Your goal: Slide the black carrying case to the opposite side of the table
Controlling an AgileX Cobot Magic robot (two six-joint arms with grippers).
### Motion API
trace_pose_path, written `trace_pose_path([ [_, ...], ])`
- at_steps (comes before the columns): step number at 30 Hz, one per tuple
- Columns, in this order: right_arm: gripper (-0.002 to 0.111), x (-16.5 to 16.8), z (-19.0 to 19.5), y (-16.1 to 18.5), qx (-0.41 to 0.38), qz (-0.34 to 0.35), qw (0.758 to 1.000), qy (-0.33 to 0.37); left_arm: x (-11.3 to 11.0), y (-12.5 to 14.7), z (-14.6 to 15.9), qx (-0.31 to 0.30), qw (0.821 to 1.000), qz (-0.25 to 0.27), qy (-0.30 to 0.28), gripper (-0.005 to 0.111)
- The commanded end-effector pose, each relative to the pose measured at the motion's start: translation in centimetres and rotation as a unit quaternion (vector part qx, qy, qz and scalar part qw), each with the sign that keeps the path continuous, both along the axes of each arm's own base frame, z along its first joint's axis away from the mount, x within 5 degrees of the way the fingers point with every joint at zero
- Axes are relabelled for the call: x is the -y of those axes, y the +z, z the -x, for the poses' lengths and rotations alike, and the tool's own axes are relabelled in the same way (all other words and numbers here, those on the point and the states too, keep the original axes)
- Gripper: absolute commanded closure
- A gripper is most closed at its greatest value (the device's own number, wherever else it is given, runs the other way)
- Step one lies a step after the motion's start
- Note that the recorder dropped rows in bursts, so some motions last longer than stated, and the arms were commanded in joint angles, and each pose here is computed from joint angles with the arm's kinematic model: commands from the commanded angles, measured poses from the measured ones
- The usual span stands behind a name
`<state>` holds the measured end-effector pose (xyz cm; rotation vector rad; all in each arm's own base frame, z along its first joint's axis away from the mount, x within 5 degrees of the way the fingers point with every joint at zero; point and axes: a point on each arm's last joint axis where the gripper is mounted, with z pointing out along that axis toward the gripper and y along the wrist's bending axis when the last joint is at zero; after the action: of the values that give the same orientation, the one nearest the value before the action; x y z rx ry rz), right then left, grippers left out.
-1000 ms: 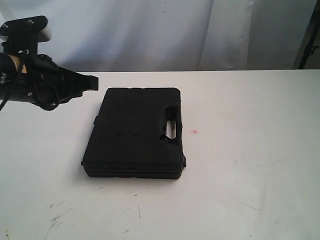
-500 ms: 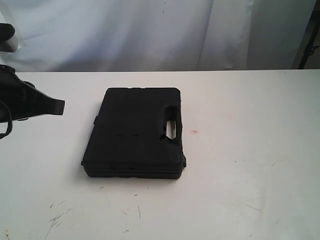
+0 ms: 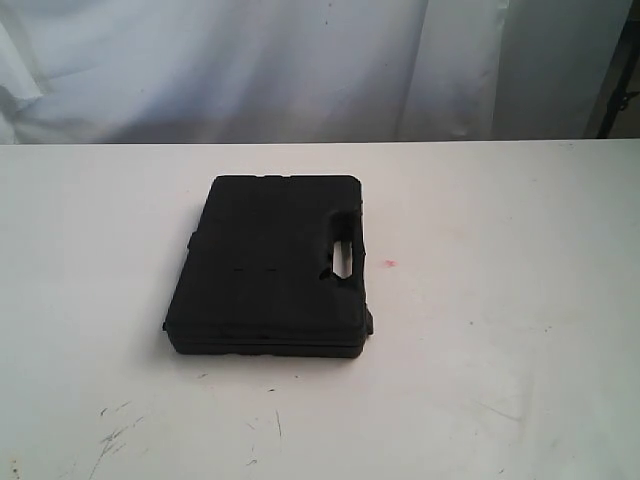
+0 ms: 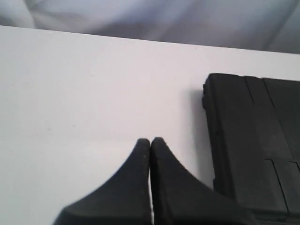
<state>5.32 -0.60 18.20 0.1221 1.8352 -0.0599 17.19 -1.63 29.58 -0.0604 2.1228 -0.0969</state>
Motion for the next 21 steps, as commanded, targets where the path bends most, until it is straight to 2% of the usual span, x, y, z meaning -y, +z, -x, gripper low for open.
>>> trace_pose_path([
  [1, 0.108, 0.0, 0.0, 0.0, 0.005, -0.003, 1.0, 0.001, -1.6, -0.7, 3.0, 0.042, 0.998, 0.02, 0.049, 0.107],
  [4, 0.108, 0.0, 0.0, 0.0, 0.005, -0.003, 1.0, 0.001, -2.3, -1.3, 4.9, 0.066, 0.995, 0.021, 0.073, 0.107],
  [10, 0.108, 0.0, 0.0, 0.0, 0.005, -0.003, 1.0, 0.001, -2.4, -2.2, 7.5, 0.104, 0.991, 0.021, 0.081, 0.107],
  [21, 0.108, 0.0, 0.0, 0.0, 0.005, -0.003, 1.0, 0.001, -2.5, -3.9, 8.9, 0.115, 0.989, 0.021, 0.086, 0.107],
])
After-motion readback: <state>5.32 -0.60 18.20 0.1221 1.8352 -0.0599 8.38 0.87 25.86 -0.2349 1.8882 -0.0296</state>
